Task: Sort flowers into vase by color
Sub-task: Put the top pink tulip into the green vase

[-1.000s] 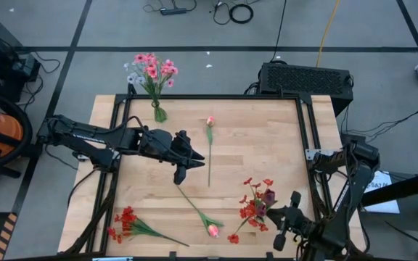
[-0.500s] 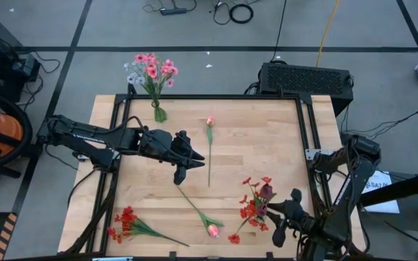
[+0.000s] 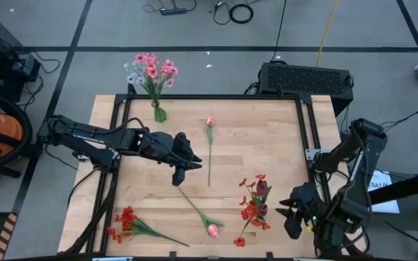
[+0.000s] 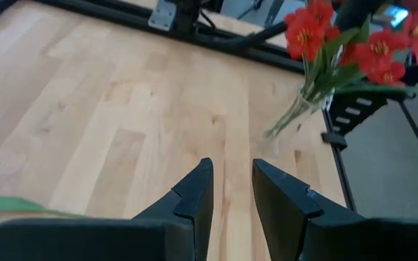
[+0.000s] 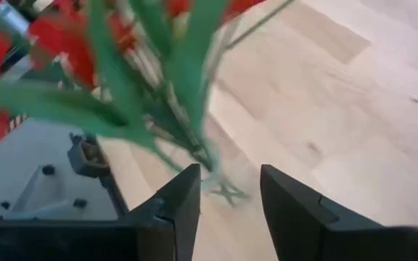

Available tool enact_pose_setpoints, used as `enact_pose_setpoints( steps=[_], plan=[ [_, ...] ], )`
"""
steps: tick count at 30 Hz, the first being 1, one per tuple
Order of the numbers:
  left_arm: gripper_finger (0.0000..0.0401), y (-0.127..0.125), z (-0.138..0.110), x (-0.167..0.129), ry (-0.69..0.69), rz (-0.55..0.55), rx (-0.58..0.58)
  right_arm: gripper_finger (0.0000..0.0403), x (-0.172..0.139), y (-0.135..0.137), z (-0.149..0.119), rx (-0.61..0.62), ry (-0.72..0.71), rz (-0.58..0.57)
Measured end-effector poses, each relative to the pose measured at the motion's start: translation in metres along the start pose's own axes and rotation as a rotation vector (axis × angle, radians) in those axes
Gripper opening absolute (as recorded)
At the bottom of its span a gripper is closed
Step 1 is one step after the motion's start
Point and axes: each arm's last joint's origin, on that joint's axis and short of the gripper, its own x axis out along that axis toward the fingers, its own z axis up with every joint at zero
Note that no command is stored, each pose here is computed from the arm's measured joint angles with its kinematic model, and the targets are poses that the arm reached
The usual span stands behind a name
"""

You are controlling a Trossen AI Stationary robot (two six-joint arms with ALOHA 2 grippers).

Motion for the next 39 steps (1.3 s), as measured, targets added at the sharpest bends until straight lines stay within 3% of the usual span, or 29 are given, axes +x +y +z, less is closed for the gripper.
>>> enact_pose_setpoints(
  steps=[3, 9, 14, 19, 27, 33, 39],
  plan=[
    [0.0102, -0.002, -0.003, 0.000, 0.022, -0.002, 0.005, 0.0121, -0.005, -0.013, 0.009, 0.093, 0.022, -0.080],
    [0.0102, -0.007, -0.004, 0.000, 0.022, -0.010, -0.013, 0.0078, -0.012, -0.042, 0.025, 0.230, 0.198, -0.375],
    [0.0102, -0.006, -0.004, 0.001, 0.018, 0.010, -0.090, 0.0033, -0.002, -0.067, 0.042, 0.277, 0.315, -0.387],
    [0.0102, -0.004, -0.004, 0.001, -0.004, 0.059, -0.132, 0.0004, 0.021, -0.105, 0.048, 0.265, 0.346, -0.289],
    [0.0102, 0.015, -0.004, 0.017, -0.083, 0.301, -0.307, 0.0001, 0.053, -0.172, 0.050, 0.397, 0.267, -0.149],
    [0.0102, 0.070, -0.009, 0.065, -0.040, 0.378, -0.515, 0.0001, 0.061, -0.186, 0.066, 0.321, 0.172, -0.101],
    [0.0102, 0.130, -0.025, 0.095, 0.044, 0.419, -0.819, 0.0001, 0.069, -0.188, 0.085, 0.215, 0.076, -0.085]
  ],
)
